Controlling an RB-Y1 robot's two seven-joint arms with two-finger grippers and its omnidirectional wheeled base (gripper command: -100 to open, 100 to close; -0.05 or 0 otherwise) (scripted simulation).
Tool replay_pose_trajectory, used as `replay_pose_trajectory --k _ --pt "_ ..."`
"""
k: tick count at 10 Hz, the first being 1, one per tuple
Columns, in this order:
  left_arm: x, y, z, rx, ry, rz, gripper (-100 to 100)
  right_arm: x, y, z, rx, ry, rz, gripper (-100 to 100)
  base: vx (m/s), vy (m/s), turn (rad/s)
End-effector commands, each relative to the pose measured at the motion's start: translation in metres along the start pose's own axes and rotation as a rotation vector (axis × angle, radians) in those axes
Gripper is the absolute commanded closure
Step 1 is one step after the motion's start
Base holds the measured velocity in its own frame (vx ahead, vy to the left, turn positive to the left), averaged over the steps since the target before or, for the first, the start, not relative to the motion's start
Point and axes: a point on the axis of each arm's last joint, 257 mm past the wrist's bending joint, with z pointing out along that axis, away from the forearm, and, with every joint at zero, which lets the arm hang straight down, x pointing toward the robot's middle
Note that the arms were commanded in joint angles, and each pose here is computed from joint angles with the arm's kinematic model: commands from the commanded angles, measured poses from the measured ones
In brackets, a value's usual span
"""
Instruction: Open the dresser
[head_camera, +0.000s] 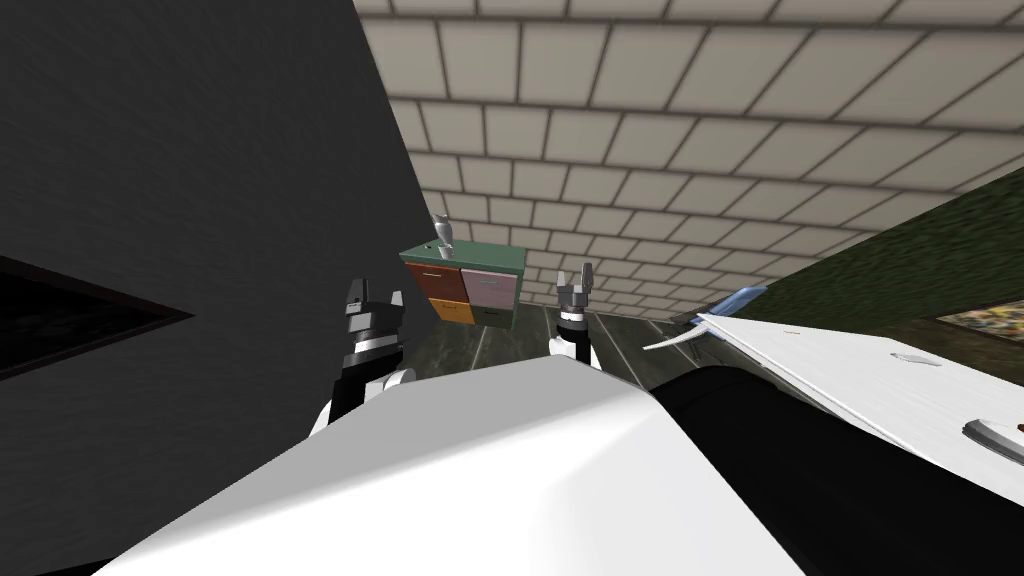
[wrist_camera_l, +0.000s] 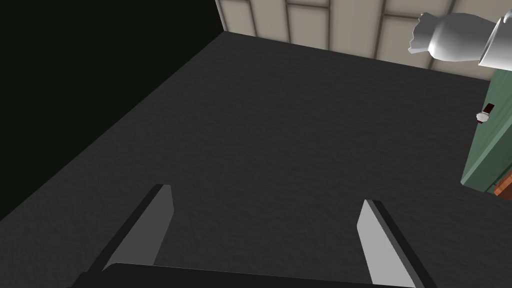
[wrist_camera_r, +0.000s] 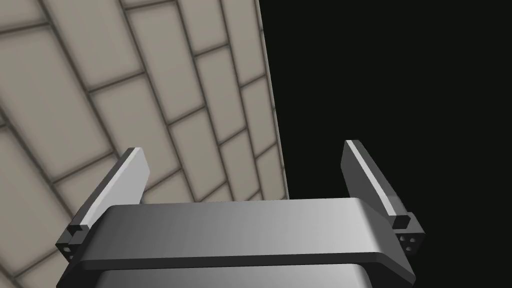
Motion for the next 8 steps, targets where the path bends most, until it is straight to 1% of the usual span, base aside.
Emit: replay_pose_trajectory --k 1,8 --pt "0.0 0.0 0.0 0.0 0.0 0.0 0 0.0 0.0 0.0 0.0 0.0 0.0 0 0.0 0.0 0.0" --pt "0.0 -0.0002 0.0 0.0 0.0 0.0 0 0.0 0.0002 0.0001 0.0 0.0 0.0 0 0.0 0.0 0.0"
